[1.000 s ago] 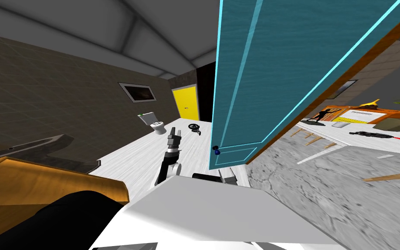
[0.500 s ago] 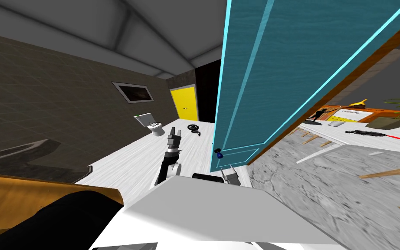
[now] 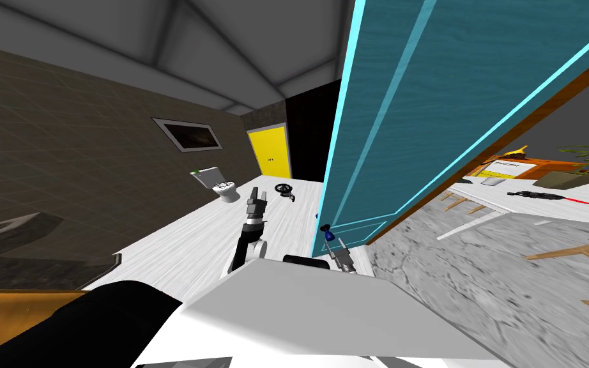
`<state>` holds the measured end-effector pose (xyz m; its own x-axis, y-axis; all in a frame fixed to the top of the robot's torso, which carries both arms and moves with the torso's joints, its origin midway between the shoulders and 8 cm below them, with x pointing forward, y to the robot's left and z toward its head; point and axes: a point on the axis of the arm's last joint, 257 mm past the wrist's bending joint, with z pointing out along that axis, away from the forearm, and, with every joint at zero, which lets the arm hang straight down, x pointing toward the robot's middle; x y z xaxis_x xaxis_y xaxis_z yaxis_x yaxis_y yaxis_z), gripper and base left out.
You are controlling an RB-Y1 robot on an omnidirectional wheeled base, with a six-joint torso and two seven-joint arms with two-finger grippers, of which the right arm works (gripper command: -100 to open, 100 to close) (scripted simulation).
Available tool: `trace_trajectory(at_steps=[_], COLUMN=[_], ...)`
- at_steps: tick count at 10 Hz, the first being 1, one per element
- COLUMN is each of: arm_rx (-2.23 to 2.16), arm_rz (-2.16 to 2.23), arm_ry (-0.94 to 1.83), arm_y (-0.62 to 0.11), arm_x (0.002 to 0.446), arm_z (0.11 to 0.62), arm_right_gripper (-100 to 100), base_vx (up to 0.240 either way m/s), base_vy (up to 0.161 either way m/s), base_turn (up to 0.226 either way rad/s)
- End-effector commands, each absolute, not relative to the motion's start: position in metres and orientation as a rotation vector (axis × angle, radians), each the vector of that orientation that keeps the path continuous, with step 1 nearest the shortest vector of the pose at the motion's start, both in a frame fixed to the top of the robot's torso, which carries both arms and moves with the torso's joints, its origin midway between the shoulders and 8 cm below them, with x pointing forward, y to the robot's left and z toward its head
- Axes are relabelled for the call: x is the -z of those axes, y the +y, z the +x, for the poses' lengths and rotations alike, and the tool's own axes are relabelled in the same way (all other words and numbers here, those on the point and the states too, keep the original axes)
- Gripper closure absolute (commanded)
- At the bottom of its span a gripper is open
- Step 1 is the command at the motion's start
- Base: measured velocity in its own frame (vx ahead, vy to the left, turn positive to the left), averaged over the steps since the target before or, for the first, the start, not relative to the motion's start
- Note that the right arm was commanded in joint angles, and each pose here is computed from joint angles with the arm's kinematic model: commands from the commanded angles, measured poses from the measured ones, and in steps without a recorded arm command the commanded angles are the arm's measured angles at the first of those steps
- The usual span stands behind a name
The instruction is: Push the door open
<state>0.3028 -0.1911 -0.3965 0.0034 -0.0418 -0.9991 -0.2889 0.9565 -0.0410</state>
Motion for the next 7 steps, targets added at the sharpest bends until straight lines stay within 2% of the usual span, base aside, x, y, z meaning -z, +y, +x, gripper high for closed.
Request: trace_trajectory(at_steps=[1, 3, 4, 7], arm_rx=[-0.210, -0.211, -0.211, -0.211], arm_rz=[-0.250, -0.247, -0.247, -0.247], arm_ry=[1.554, 1.552, 1.552, 1.552], arm_y=[-0.1911, -0.1903, -0.1903, -0.1903], arm_x=[0.3937, 0.3928, 0.3928, 0.3928], arm_z=[0.3164, 0.3189, 0.3189, 0.3189], arm_right_gripper=[-100, -100, 100, 100], base_vx=[0.076, 0.065, -0.006, -0.012], base_vy=[0.080, 0.057, -0.004, -0.010], base_turn=[-0.073, -0.033, 0.005, 0.006])
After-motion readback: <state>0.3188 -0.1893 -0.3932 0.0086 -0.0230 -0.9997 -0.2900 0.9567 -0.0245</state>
